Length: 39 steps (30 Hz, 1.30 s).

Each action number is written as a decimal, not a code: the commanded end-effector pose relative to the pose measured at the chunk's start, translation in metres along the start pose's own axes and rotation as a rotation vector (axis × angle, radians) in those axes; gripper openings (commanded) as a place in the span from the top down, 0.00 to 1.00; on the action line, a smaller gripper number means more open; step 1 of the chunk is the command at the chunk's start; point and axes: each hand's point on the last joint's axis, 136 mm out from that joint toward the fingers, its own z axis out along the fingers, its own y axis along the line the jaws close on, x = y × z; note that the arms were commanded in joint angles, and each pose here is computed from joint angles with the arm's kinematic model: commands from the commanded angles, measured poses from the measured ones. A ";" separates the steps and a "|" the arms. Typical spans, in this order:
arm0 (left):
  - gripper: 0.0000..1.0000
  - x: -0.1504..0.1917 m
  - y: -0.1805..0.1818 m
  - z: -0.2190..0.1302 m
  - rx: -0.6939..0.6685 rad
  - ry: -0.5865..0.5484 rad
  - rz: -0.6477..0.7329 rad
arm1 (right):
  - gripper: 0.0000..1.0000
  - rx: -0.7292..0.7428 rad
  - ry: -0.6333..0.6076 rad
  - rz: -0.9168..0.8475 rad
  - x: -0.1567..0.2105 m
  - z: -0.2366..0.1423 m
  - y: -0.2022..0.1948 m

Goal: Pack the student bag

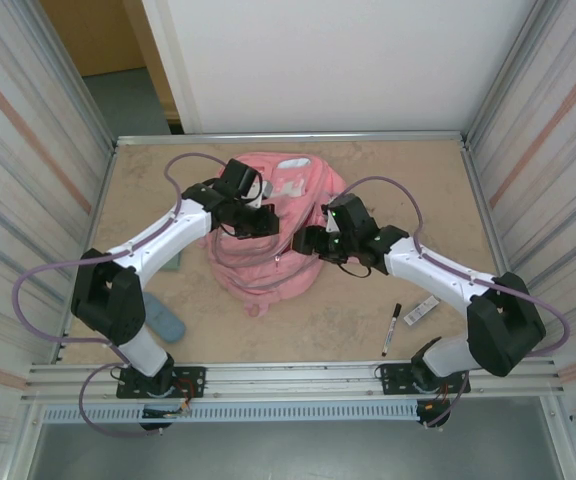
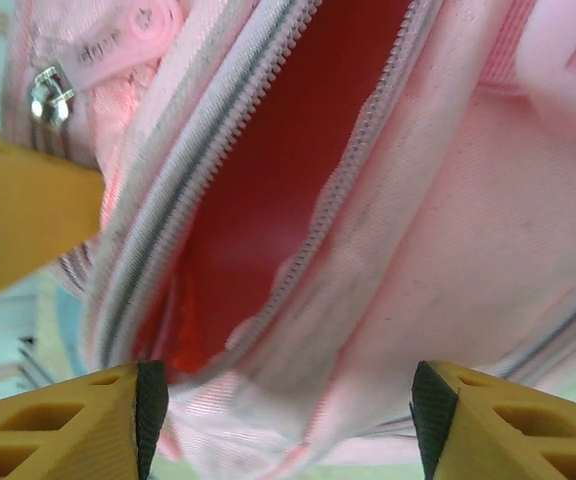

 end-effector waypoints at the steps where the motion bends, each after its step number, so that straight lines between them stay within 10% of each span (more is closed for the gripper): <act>1: 1.00 -0.024 -0.030 -0.009 0.097 -0.091 0.071 | 0.34 -0.053 0.009 0.196 -0.002 -0.007 0.022; 22: 1.00 -0.020 -0.041 -0.007 0.145 -0.086 0.071 | 0.59 -0.058 -0.039 0.344 -0.024 0.026 0.030; 28: 0.51 -0.020 -0.042 -0.022 0.213 -0.100 0.018 | 0.98 -0.120 -0.113 0.335 -0.043 0.017 0.047; 39: 0.55 0.073 -0.023 -0.045 0.115 -0.109 -0.148 | 0.95 -0.217 -0.051 0.391 -0.056 0.032 0.069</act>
